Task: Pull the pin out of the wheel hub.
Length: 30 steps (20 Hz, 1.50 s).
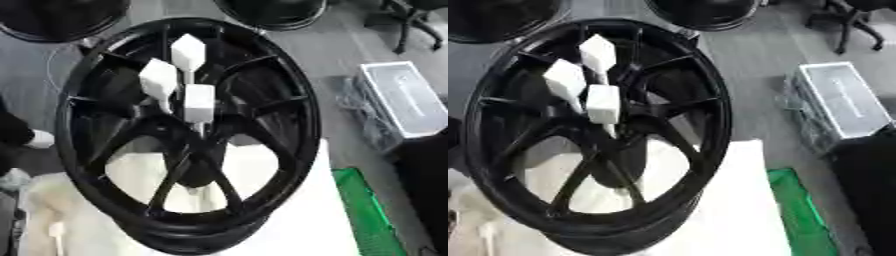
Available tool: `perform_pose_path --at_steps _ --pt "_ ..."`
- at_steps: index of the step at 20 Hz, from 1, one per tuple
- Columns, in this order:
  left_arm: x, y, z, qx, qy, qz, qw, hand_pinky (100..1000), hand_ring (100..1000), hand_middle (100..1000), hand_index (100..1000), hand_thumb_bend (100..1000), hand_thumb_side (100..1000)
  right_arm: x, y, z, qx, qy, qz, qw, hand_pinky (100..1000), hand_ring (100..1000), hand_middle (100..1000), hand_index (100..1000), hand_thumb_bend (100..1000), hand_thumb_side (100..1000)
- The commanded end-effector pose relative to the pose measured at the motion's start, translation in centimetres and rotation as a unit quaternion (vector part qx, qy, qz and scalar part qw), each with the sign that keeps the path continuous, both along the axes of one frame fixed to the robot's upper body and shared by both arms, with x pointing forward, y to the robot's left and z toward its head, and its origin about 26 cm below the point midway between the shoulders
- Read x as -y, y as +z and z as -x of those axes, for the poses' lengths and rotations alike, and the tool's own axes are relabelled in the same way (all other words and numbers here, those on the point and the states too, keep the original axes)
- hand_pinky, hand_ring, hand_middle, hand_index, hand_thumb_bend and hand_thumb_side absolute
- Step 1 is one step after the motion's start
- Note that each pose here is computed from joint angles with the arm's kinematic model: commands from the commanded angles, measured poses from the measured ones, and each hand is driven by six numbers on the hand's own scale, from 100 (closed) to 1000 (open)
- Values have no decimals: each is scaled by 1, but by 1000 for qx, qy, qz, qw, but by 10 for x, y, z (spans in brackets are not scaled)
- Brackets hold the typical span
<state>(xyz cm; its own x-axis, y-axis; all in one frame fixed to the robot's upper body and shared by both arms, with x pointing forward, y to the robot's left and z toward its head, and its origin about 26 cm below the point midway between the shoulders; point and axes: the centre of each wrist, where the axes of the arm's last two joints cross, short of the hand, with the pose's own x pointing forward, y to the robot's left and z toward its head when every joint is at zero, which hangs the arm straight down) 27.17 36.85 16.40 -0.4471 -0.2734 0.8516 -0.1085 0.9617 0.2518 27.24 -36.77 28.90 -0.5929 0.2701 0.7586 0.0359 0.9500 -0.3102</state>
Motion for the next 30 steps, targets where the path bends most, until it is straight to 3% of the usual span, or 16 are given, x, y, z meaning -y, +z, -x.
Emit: perform_pose_path --at_steps 1,12,17,25,26,27,30 --pt "1 9 2 13 -5 -10 1000 579 726 677 731 100 749 0 15 4 14 -2 22 1000 727 892 701 885 100 574" --pt "3 8 1 10 -9 -6 1000 580 729 686 735 100 757 -6 19 1 13 5 32 999 734 903 716 895 100 579" --pt "5 6 -1 4 -15 -1 1000 580 730 688 734 100 759 -31 29 -7 6 58 118 991 770 930 753 925 100 648" --pt "3 -1 -1 -15 -11 -1 1000 581 731 687 733 100 771 -64 33 -15 -19 54 271 961 822 948 777 922 100 573" --pt "2 -1 -1 -16 -10 -1 1000 581 731 689 732 100 771 -68 29 -17 -25 55 287 956 829 947 769 912 100 257" --pt "2 -2 -1 -17 -7 -1 1000 581 732 690 731 100 773 -72 24 -18 -33 60 304 950 830 946 773 906 100 612" --pt "0 -2 -1 -19 0 7 1000 581 733 691 731 100 773 -85 11 -22 -49 66 346 934 831 942 770 905 100 595"
